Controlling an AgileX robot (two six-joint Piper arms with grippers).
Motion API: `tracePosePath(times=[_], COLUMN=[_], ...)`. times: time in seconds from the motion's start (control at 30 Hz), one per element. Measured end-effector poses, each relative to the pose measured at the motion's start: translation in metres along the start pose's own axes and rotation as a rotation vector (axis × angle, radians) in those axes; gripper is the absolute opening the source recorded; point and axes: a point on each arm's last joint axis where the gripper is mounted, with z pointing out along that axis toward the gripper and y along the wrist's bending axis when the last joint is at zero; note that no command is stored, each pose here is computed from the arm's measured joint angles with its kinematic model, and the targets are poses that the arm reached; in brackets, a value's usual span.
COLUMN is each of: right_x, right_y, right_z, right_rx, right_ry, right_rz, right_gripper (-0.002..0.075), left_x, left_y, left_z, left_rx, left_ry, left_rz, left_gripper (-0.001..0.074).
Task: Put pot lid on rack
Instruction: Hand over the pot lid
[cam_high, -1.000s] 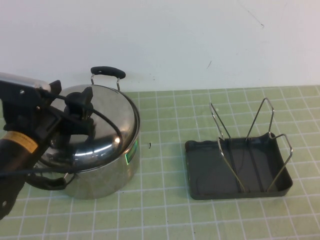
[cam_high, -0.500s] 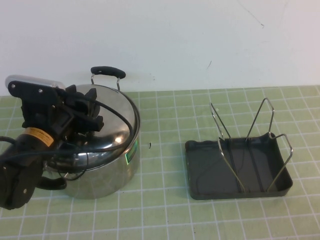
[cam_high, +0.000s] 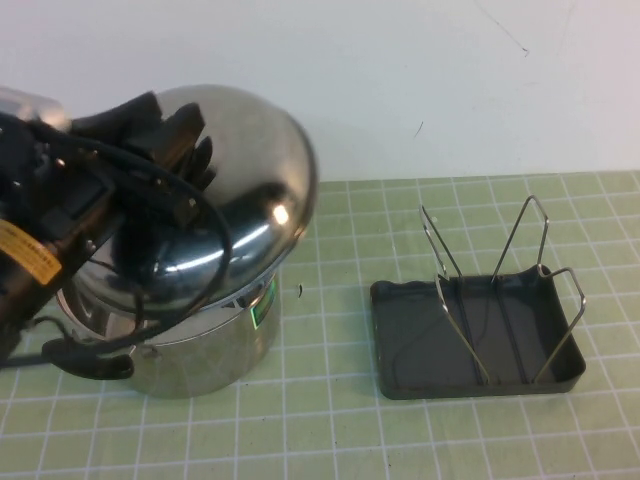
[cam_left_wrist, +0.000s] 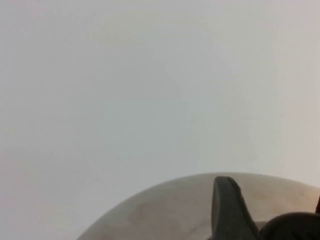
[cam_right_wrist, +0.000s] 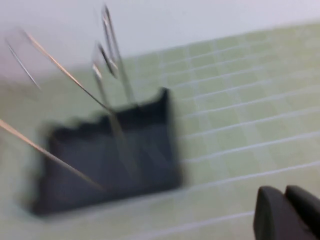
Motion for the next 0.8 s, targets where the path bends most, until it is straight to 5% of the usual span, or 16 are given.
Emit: tracePosePath(times=[0.1, 0.17, 0.33, 0.8], right_x=[-0.001, -0.002, -0.005, -0.027], right_y=[0.009, 0.012, 0.012, 0.020], right_z=[0.000, -0.001, -0.001, -0.009], right_rx=[-0.099, -0.136, -0.147, -0.228], right_ry=[0.010, 0.020, -0.013, -0.124], right_rz=[0.434, 0.579, 0.570, 0.559], right_gripper=[0.0029, 0.0029, 0.0029, 0.0029], left_x=[-0.020, -0.024, -0.016, 0.017], left_y=[-0.024, -0.035, -0.045, -0.027], left_z=[-0.014, -0.019, -0.022, 0.001], left_rx=[0.176, 0.272, 0.394, 0.371], left_ry=[-0.016, -0.001, 0.078, 0.075], left_rz=[-0.061, -0.045, -0.033, -0.279], left_gripper=[0.0309, 0.0309, 0.0309, 0.0309])
